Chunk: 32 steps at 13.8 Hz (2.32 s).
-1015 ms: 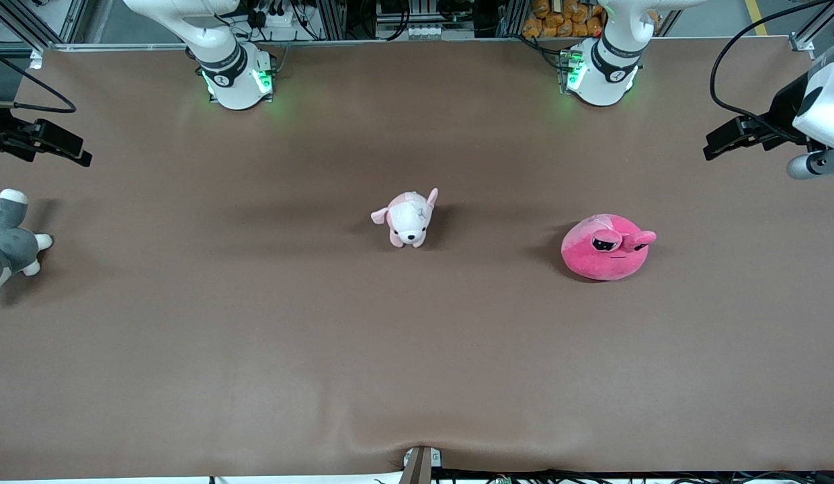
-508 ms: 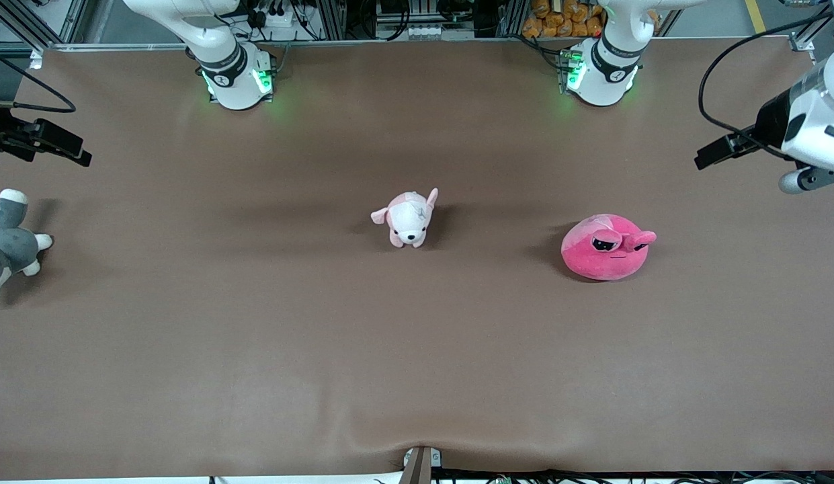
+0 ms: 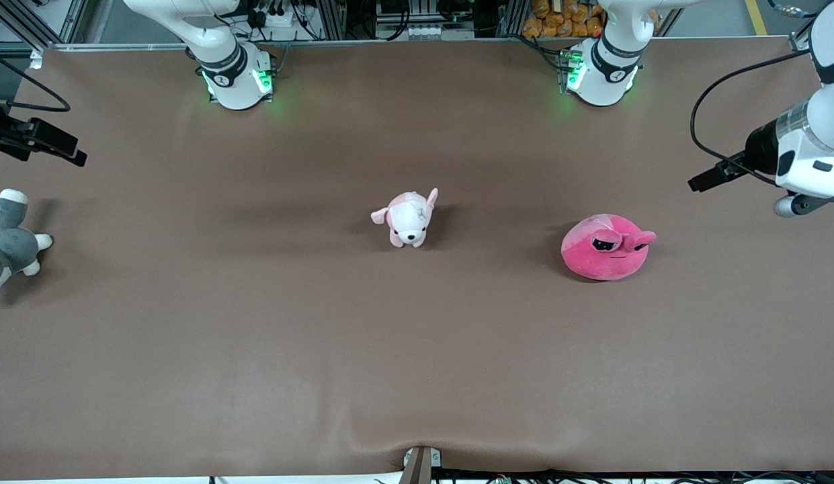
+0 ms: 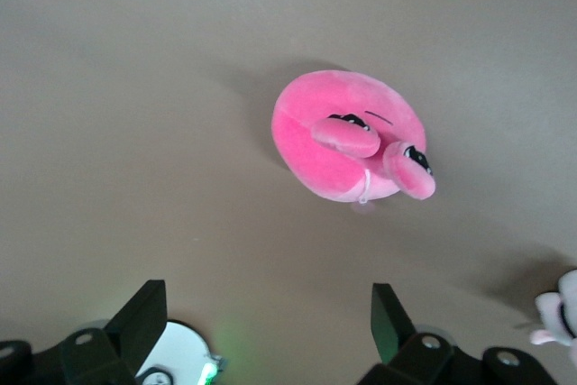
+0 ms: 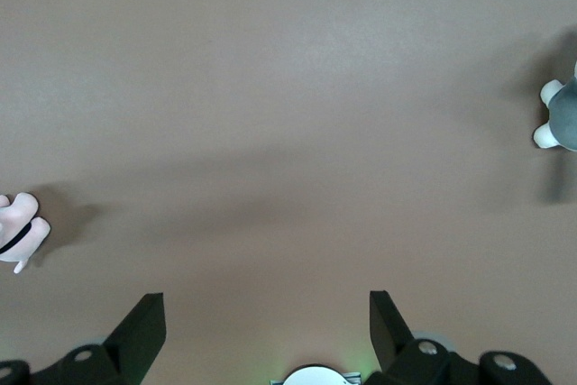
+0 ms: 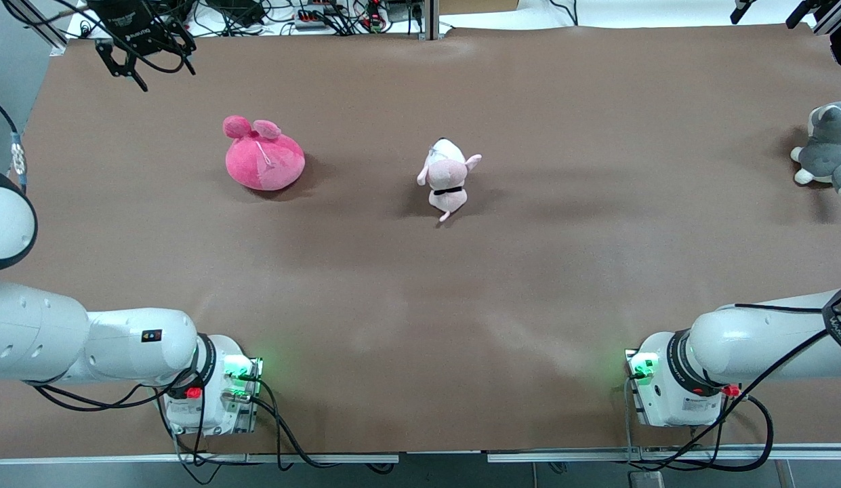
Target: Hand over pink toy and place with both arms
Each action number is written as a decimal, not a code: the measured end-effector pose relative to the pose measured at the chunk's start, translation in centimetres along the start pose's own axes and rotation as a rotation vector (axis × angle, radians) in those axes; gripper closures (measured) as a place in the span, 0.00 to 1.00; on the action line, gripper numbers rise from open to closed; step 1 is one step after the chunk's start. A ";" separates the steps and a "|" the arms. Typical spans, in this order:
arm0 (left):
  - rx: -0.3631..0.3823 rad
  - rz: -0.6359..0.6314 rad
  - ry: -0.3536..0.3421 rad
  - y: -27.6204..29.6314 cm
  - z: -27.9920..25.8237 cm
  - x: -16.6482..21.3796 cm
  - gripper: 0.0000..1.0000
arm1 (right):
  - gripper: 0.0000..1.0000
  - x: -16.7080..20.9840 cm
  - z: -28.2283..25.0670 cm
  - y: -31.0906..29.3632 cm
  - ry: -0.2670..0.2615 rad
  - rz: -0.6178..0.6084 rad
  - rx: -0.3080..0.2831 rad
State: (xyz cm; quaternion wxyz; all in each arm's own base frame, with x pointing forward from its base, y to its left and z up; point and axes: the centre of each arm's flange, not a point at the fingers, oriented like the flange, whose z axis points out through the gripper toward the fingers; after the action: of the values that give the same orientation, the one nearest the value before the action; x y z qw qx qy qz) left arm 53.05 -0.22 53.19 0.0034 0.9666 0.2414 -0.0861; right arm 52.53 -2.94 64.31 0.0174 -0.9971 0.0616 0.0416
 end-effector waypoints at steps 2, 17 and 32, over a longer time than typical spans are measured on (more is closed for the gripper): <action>-0.024 -0.023 -0.010 -0.8 0.5 0.5 0.00 | 0.00 -0.1 -0.2 0.0 0.003 0.001 0.000; -0.011 -0.399 -0.038 1.0 4.5 1.8 0.00 | 0.00 0.0 -0.7 0.9 0.016 0.006 -0.010; -0.027 -0.713 -0.052 3.2 4.7 1.9 0.00 | 0.00 0.0 -0.7 1.5 0.015 -0.005 -0.011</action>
State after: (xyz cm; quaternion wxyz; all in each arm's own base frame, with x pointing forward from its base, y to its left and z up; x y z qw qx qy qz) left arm 55.48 -2.41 48.10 -0.0078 0.8191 0.5643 -0.1031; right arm 52.41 -4.43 64.95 0.0115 -0.9976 0.0592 0.0343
